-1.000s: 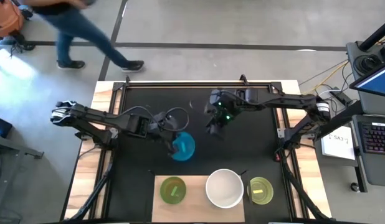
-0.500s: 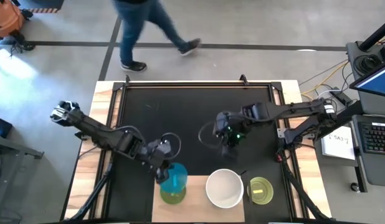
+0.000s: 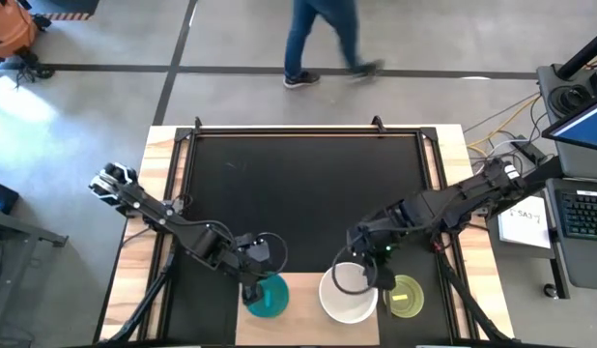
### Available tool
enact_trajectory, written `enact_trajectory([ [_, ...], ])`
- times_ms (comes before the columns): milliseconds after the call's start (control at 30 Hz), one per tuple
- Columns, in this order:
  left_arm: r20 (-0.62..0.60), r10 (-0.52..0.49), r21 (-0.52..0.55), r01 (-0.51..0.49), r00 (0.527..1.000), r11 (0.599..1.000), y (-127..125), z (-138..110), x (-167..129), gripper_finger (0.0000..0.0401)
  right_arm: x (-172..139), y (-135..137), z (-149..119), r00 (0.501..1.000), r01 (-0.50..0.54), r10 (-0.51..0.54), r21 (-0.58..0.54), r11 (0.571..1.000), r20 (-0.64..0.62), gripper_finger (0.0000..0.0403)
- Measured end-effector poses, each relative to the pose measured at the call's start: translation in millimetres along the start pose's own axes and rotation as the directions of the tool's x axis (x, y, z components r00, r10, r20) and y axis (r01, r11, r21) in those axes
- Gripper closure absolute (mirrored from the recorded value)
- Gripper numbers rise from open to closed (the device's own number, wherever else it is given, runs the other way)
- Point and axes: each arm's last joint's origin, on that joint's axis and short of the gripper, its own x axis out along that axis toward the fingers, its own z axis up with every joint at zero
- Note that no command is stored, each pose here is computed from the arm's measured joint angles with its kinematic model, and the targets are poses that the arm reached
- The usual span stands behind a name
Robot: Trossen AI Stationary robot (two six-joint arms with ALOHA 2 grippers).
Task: Place and stack bowls onto a shelf
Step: Stack the light blue bowl on top of the light green bowl on the shelf
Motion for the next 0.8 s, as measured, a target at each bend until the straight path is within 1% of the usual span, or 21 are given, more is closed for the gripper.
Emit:
enact_trajectory([
  [67, -0.004, 0.005, 0.031, -0.005, 1.0, 1.0, 0.0, -0.4, 2.1, 0.0401, 1.8, 5.0, -3.6, 1.0, 0.008, -0.008, 0.013, 1.0, -0.006, 0.0236],
  [200, -0.011, 0.017, 0.042, -0.017, 1.0, 0.999, 0.3, -1.1, 6.3, 0.0401, 4.6, 11.8, -10.2, 0.998, 0.058, -0.058, 0.053, 0.997, -0.004, 0.0236],
  [333, -0.026, 0.041, 0.08, -0.039, 0.999, 0.996, 1.6, -2.2, 14.4, 0.0401, 6.6, 16.6, -17.1, 0.996, 0.087, -0.086, 0.05, 0.995, -0.024, 0.0236],
  [567, -0.047, 0.067, 0.093, -0.062, 0.997, 0.994, 2.2, -4.0, 26.9, 0.04, 8.0, 20.4, -24.1, 0.992, 0.118, -0.114, 0.077, 0.99, -0.052, 0.0236],
  [667, -0.05, 0.069, 0.074, -0.065, 0.996, 0.995, 2.2, -4.3, 28.3, 0.0386, 8.4, 21.4, -26.2, 0.99, 0.128, -0.124, 0.072, 0.989, -0.06, 0.0236],
  [800, -0.065, 0.051, 0.063, -0.047, 0.997, 0.997, 1.8, -4.3, 27.2, 0.035, 8.3, 20.9, -27.5, 0.989, 0.138, -0.132, 0.087, 0.987, -0.071, 0.0236],
])
